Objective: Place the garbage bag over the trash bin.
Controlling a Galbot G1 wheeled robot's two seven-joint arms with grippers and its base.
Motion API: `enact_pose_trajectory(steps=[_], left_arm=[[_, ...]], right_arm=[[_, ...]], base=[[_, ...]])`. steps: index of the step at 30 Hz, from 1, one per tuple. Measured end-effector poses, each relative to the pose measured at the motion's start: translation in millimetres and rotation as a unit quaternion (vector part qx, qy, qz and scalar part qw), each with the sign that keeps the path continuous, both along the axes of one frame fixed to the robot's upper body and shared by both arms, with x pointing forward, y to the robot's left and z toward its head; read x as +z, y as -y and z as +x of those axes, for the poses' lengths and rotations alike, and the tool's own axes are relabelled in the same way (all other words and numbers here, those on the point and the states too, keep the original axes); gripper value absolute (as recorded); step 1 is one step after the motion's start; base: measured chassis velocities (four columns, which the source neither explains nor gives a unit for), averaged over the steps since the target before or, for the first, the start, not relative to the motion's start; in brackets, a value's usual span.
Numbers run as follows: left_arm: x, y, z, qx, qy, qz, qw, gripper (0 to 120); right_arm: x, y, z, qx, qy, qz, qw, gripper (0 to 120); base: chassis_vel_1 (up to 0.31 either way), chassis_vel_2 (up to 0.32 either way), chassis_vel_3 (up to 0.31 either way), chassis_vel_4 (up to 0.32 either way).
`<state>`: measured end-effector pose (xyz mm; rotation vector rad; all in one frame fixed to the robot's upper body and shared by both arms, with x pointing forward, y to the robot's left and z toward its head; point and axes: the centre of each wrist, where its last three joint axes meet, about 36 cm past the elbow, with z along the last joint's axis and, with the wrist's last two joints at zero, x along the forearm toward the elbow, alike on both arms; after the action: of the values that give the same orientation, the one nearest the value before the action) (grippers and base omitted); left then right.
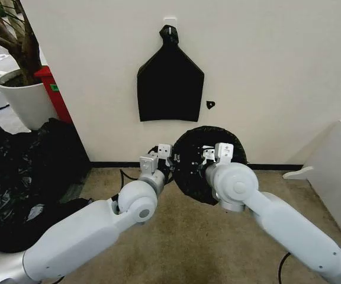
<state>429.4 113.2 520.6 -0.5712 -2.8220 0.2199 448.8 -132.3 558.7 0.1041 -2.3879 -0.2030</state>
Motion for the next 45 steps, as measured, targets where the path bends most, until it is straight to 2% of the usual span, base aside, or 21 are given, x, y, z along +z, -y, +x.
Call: enact_pose_trajectory(steps=[5,15,20,24,29,33,41,45], left_arm=[[0,-2,2,0.003,0.001,0.001,1.0,1],[-3,1,4,0.002,0.001,0.002,1.0,1],[-1,0,2,0.0,0.001,0.0,1.0,1],[1,-3,0,0.0,0.003,-0.003,1.0,1],[5,-4,-3,-0.001,0.005,-0.007,1.0,1],[10,-8,-7,-0.002,0.006,-0.012,0.9999,1],[2,-11,-3,0.005,0.003,-0.005,1.0,1],[2,-12,-3,0.005,0.003,-0.005,1.0,1]], right_arm=[[1,12,-1,-0.006,0.0,-0.019,1.0,0],[51,8,-23,0.034,0.044,0.025,0.998,0],[40,-1,-10,0.03,0.048,0.026,0.998,0],[19,-16,10,0.012,0.03,0.019,0.999,0],[6,-20,34,-0.019,0.013,0.002,1.0,0],[-11,-12,54,-0.052,0.002,-0.026,0.998,0],[30,-25,9,-0.005,0.033,0.007,0.999,0],[29,-26,9,-0.002,0.034,0.006,0.999,0]], base=[[0.0,0.0,0.0,0.0],[0.0,0.0,0.0,0.0],[0.0,0.0,0.0,0.0],[0.0,0.0,0.0,0.0],[0.0,0.0,0.0,0.0],[0.0,0.0,0.0,0.0],[0.0,0.0,0.0,0.0],[0.0,0.0,0.0,0.0]])
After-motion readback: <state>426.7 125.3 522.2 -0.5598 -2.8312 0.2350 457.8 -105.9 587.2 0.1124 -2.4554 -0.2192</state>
